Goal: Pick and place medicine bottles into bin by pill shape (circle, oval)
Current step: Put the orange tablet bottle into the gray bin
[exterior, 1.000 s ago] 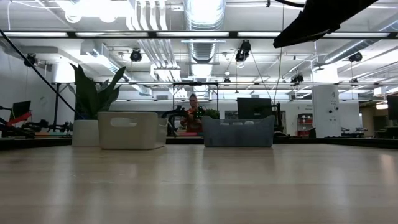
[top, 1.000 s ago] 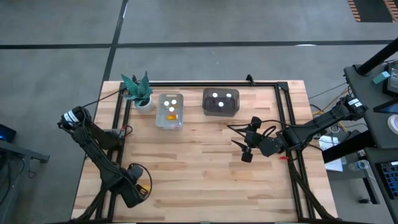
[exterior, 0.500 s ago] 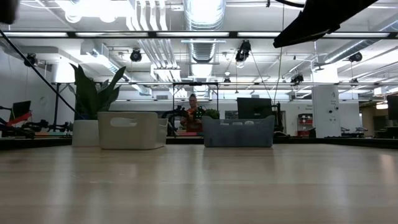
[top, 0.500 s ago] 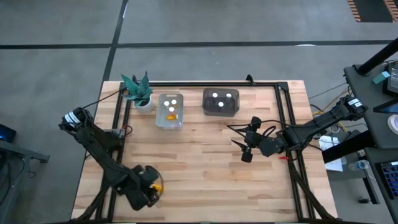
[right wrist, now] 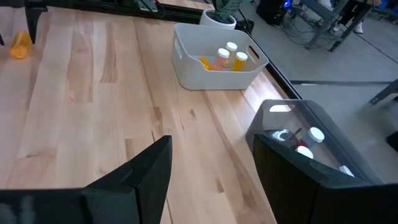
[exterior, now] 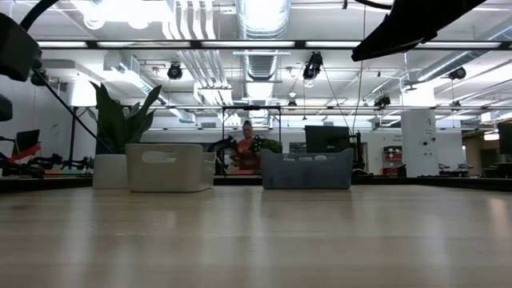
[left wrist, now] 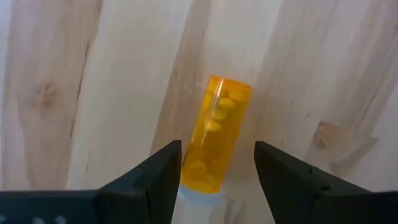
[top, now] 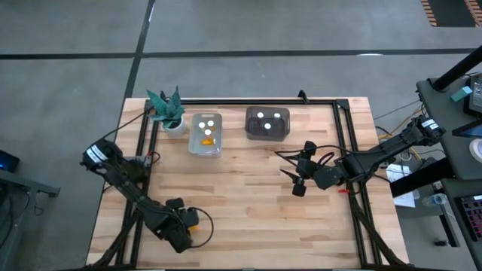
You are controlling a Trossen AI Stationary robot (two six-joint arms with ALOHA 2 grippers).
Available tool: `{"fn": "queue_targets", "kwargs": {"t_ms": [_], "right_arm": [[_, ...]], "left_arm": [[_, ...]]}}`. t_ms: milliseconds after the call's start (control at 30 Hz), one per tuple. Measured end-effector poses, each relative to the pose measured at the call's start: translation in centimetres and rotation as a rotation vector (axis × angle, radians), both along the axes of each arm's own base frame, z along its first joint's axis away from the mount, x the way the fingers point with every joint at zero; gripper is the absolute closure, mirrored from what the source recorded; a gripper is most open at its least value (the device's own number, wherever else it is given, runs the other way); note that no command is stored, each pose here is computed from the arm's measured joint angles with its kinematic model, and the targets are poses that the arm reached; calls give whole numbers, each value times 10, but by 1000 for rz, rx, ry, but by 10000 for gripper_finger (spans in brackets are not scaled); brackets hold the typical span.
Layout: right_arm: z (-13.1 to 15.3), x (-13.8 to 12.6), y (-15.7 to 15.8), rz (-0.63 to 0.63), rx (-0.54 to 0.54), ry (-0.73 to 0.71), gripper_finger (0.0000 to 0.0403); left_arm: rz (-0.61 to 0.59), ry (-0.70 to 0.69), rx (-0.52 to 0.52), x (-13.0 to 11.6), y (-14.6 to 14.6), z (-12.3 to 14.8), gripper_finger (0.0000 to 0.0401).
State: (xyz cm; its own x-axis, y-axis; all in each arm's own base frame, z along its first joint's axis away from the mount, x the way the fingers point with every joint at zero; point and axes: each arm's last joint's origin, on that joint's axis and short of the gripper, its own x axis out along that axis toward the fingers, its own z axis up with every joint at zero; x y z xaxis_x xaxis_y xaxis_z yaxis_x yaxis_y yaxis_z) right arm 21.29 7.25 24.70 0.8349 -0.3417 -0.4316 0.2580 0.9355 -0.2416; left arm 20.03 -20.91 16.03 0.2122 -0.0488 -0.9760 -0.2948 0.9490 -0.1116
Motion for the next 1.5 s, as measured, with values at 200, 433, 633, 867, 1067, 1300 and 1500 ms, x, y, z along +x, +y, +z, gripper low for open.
{"fn": "queue_targets", "kwargs": {"t_ms": [200,433,633,867,1067,1300,1500], "right_arm": [[0,0,0,0,0,0,188],[0,0,0,0,0,0,188],[0,0,0,-1,1,0,188],[0,0,0,0,-1,2,188],[-1,0,0,1,-4,8,188],[-1,0,0,4,-11,12,188],[-1,0,0,4,-11,12,188]], "left_arm": [[4,-8,8,1,1,0,227],[5,-8,10,1,1,0,299],[28,-13,5,5,5,2,331],[53,-82,-40,25,18,27,332],[88,-186,-38,54,59,62,332],[217,-347,118,71,135,107,333],[361,-384,271,71,211,123,333]]}}
